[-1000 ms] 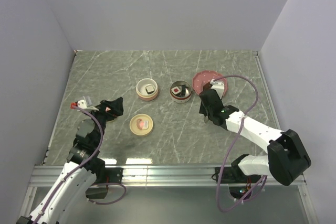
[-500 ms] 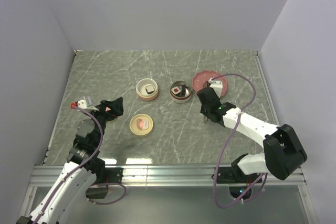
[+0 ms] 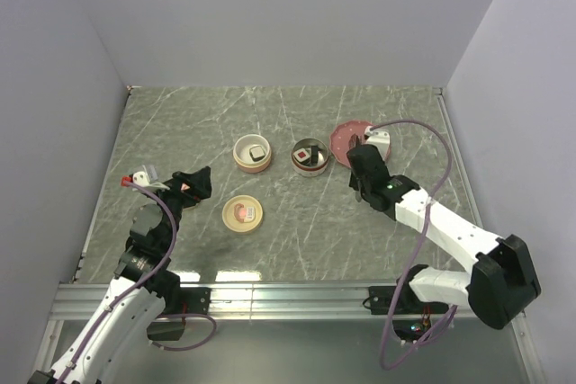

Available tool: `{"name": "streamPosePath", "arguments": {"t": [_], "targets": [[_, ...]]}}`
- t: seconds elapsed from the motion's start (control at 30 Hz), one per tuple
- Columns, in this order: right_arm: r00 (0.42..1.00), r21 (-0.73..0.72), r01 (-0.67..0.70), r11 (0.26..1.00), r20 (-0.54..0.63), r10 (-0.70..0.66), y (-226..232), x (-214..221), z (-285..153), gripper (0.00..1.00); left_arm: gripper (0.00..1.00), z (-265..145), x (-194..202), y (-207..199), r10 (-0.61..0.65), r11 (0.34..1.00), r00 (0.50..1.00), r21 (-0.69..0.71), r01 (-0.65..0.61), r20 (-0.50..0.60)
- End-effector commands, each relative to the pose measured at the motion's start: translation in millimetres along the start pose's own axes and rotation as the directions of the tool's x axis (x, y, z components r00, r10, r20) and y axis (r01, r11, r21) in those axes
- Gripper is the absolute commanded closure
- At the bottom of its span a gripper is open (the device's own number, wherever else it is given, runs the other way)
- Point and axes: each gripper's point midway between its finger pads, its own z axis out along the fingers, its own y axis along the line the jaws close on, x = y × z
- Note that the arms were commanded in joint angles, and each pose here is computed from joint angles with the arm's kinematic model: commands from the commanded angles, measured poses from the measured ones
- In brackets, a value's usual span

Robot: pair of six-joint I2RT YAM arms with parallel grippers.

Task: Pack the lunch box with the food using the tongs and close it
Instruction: Pick up the food using the clamp, then place the food into the lunch box

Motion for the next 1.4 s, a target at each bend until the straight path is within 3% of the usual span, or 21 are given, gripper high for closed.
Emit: {"name": "streamPosePath", "arguments": {"t": [0.0, 0.23, 0.6, 1.37], "targets": [[0.993, -0.027, -0.031, 0.999, 0.109, 0.034, 0.6, -42.3, -15.1, 0.95, 0.00, 0.6, -3.0, -5.3, -0.006, 1.000, 1.000, 0.026, 0.006, 0.016], [0.988, -0.093, -0.023, 0.995, 0.148, 0.037, 2.9, -51.2, -30.2, 0.97, 0.01, 0.9, -2.8, -4.8, -0.006, 1.000, 1.000, 0.025, 0.006, 0.017], [0.981, -0.347, 0.015, 0.938, 0.188, 0.054, 38.3, -53.9, -56.5, 0.98, 0.01, 2.9, -0.8, -4.2, -0.004, 1.000, 1.000, 0.019, 0.004, 0.007], [0.976, -0.503, 0.181, 0.845, 0.201, -0.090, 155.9, -46.9, -72.1, 0.99, 0.01, 4.0, 0.5, -1.1, 0.001, 1.000, 1.000, 0.002, -0.001, 0.004]]}}
